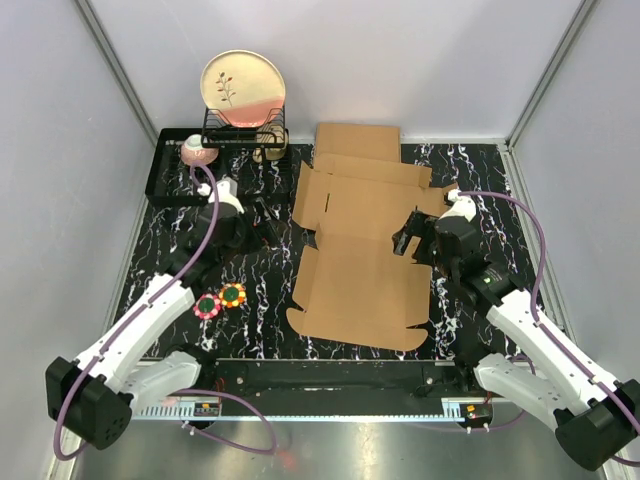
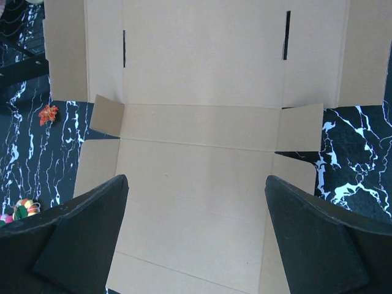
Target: Fold the paper box
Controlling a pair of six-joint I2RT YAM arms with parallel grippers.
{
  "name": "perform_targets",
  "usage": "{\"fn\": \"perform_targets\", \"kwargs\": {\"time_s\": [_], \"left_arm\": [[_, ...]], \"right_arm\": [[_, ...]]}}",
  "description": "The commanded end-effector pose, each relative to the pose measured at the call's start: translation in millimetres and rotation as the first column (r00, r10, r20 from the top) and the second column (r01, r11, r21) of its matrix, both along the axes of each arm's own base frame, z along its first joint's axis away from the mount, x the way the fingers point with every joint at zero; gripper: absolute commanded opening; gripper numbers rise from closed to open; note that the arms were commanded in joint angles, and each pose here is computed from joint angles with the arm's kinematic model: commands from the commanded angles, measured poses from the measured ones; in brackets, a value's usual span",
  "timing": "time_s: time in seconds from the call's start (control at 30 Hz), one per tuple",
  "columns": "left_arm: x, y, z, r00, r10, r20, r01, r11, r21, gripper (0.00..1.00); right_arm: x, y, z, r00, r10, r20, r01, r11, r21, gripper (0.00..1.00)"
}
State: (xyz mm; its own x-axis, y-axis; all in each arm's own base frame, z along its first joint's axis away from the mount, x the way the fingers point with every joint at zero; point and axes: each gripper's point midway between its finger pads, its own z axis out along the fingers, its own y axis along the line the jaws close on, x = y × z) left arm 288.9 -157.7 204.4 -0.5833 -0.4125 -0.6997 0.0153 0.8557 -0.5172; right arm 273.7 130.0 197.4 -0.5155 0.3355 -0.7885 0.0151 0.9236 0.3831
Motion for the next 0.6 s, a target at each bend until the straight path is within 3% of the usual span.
{"fn": "perform_targets", "kwargs": {"time_s": [0.0, 0.13, 0.3, 0.57], "left_arm": [[23.8, 5.5, 1.3, 0.994, 0.091, 0.061, -0.091, 0.996, -0.004, 0.99], [50.2, 9.9, -32.0, 0.974, 0.225, -0.015, -0.224, 0.974, 0.016, 0.95], [87.8, -10.2, -59.9, 0.957, 0.277, 0.086, -0.271, 0.96, -0.07, 0.85], [130.7, -37.6, -82.5, 0.963, 0.235, 0.131, -0.239, 0.971, 0.017, 0.84]], "right_arm": [[6.7, 8.0, 19.0, 0.998, 0.023, 0.061, -0.025, 0.999, 0.036, 1.0], [8.2, 11.7, 17.7, 0.998, 0.027, 0.051, -0.03, 0.998, 0.046, 1.0], [6.2, 12.4, 22.9, 0.998, 0.032, 0.06, -0.036, 0.997, 0.062, 1.0], [-1.1, 8.3, 32.8, 0.996, 0.04, 0.081, -0.045, 0.997, 0.061, 1.0]]}}
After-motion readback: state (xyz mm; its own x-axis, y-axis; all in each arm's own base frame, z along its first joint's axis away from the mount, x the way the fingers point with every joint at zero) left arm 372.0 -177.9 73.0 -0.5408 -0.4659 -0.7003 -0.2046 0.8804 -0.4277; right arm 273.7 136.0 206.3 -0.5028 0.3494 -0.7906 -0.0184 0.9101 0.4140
